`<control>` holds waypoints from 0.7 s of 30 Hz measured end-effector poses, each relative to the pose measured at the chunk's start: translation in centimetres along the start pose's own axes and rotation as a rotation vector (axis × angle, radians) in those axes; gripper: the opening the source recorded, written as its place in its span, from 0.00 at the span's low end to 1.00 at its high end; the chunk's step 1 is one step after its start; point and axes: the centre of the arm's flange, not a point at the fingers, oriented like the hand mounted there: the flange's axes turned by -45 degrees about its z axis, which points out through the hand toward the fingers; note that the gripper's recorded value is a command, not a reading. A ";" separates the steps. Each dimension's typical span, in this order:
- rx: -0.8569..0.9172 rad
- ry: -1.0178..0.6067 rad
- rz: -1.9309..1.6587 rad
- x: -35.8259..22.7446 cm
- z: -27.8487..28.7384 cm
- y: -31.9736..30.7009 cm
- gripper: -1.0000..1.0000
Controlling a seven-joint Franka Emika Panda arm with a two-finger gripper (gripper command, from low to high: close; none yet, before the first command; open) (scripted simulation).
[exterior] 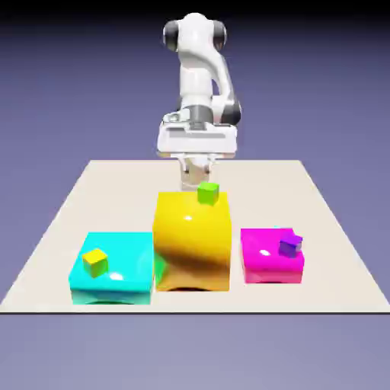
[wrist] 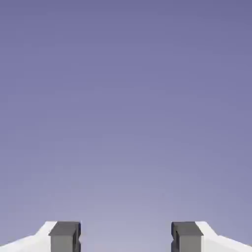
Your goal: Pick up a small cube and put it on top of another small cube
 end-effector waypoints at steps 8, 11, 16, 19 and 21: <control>0.182 -0.340 -0.474 -4.9 6.8 -14.7 0.50; 0.229 -0.474 -0.708 -9.0 8.2 -20.5 0.50; 0.281 -0.665 -1.132 -17.6 8.5 -29.2 0.50; 0.280 -0.763 -1.380 -23.0 8.2 -32.7 0.50; 0.267 -0.821 -1.543 -26.6 7.8 -34.5 0.50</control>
